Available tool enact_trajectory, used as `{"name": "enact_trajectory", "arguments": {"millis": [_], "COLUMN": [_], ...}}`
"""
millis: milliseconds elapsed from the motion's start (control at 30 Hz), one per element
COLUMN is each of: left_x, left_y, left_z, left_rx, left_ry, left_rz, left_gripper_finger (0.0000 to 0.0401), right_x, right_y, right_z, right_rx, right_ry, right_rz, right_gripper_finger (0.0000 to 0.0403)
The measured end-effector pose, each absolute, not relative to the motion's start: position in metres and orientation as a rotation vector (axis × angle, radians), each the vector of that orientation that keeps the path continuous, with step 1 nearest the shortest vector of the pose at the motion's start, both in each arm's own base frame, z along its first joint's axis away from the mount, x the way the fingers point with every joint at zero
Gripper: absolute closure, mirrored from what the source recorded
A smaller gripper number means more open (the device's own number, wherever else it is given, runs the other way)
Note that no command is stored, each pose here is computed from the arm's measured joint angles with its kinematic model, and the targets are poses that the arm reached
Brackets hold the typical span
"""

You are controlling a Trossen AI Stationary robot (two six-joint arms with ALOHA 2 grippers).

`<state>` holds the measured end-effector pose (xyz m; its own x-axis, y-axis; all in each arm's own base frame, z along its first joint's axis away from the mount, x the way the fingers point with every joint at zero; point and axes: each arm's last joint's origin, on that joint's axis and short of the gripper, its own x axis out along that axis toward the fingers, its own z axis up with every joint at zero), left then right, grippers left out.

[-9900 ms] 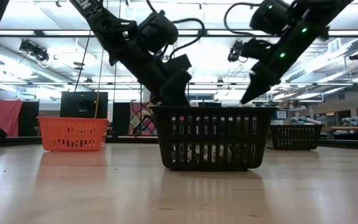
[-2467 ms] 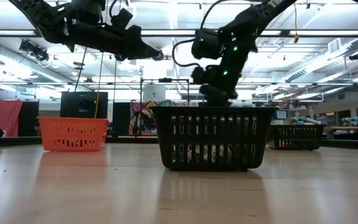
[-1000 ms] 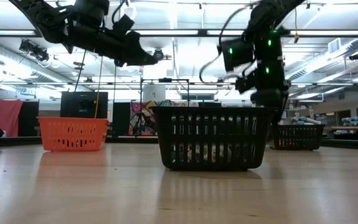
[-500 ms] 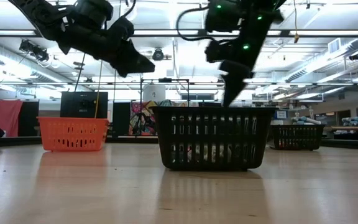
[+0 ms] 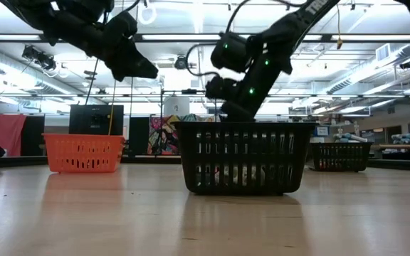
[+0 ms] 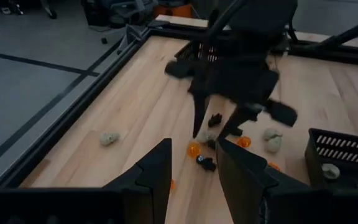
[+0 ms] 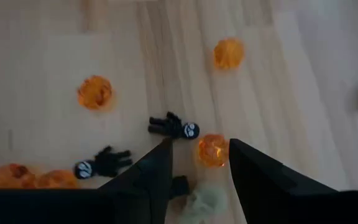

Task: Sort Halloween decoration
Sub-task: Put the orange pumpkin toy into the top black bin

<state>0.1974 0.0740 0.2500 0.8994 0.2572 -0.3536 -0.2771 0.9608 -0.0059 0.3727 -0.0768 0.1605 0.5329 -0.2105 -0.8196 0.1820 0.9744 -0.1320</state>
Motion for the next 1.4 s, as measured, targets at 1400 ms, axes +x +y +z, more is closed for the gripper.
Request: {"name": "enact_trajectory", "arguments": {"millis": [1400], "left_x": [0.2], "left_y": [0.072], "left_z": [0.25], "left_rx": [-0.006], "left_ry": [0.352], "left_rz": [0.293], "left_gripper_finger": [0.0269], "right_x": [0.35], "right_y": [-0.093], "right_z": [0.179], "right_rx": [-0.089], "right_ry": [1.085], "right_rz": [-0.374], "right_gripper_finger": [0.0295]}}
